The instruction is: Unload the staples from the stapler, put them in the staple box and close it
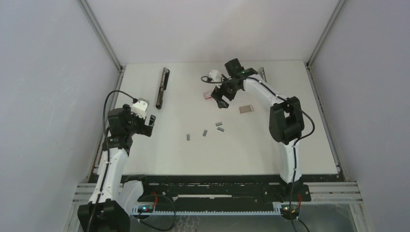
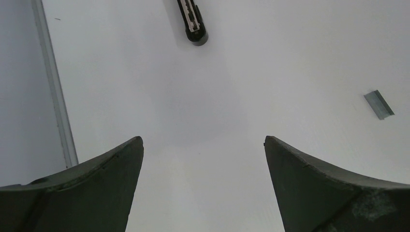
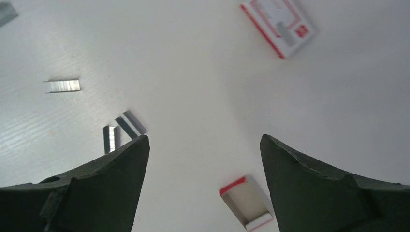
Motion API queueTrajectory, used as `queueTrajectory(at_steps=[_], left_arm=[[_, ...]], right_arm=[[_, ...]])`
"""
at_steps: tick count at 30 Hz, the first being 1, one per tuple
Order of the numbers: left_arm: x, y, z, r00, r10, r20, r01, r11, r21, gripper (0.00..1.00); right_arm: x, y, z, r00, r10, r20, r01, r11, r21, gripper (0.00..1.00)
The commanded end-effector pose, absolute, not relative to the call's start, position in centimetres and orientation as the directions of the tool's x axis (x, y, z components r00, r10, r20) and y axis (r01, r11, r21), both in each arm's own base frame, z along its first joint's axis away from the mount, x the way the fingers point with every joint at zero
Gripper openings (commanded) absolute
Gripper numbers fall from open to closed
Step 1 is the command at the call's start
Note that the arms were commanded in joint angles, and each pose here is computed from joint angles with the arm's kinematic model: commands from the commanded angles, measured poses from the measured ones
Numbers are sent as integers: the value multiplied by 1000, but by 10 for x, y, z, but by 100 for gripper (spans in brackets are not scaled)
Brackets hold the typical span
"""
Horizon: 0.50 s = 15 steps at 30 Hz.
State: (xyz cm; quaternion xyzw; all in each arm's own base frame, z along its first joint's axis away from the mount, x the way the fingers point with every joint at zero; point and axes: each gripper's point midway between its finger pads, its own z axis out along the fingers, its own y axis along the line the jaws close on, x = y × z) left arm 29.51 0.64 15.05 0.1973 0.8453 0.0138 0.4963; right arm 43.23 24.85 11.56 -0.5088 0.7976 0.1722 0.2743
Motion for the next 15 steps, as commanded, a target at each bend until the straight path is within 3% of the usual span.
queueTrajectory(at_steps=[1,15], left_arm=[[288,-8,144,-381,361,-851,399,895,200,100],[291,-3,141,-393,352,-849,374,905,202,100]], right_arm=[[412,265,96,-221,-797,-562,-959,283,-24,83],[381,273,50,-205,-863,-461,-977,209,43,69]])
